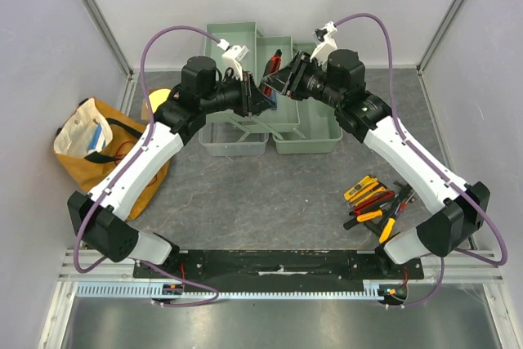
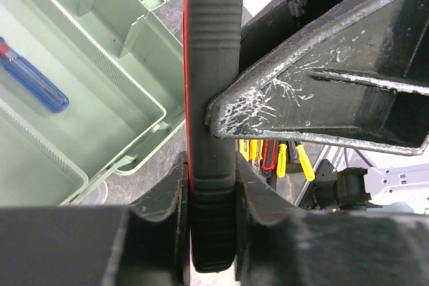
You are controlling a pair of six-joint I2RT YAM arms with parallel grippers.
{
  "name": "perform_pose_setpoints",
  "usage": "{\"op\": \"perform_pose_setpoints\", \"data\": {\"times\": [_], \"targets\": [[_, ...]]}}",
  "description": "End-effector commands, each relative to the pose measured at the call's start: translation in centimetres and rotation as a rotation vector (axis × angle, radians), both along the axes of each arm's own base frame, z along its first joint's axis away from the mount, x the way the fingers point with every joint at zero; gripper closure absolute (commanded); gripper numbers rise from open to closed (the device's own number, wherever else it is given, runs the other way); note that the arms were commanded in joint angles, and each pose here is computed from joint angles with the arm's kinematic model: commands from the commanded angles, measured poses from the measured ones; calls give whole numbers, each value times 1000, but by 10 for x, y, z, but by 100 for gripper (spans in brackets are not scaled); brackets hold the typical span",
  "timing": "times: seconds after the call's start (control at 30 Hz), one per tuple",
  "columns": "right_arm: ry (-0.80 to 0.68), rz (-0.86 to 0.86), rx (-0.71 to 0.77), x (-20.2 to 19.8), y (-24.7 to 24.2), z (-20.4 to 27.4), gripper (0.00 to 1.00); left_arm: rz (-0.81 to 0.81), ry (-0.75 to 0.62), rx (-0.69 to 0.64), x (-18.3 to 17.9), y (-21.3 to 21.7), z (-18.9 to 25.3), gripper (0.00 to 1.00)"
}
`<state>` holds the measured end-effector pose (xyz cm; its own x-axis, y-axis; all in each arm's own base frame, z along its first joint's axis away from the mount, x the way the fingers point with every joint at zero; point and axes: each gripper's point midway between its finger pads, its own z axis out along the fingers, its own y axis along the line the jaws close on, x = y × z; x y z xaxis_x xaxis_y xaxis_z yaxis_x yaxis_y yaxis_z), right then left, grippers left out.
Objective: Pack the tool kit
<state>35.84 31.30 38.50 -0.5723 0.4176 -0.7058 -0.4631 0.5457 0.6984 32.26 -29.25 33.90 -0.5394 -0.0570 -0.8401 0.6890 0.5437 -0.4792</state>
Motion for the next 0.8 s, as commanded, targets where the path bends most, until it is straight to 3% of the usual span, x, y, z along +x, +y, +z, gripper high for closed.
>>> {"op": "perform_pose_setpoints", "data": {"times": [0.0, 0.07, 0.2, 0.33, 0.5, 0.63, 0.77], "targets": [[-59, 11, 41, 2, 6, 21, 94, 65, -76, 14, 10, 9, 20, 98], [-60, 2, 34, 4, 5, 20, 81, 91, -74, 20, 12, 12, 19, 98], [-97, -52, 15, 7, -5, 23, 33, 164, -94, 36, 18, 22, 24, 98], [-145, -161, -10, 13, -25, 32, 6, 239, -113, 55, 24, 38, 31, 98], [-139, -330, -63, 22, -57, 29, 2, 328, -97, 59, 35, 65, 38, 98], [-86, -508, -136, 28, -92, 13, 2, 397, -6, 57, 53, 93, 30, 98], [-55, -576, -182, 26, -108, -2, 2, 424, 69, 72, 67, 110, 12, 98]]}}
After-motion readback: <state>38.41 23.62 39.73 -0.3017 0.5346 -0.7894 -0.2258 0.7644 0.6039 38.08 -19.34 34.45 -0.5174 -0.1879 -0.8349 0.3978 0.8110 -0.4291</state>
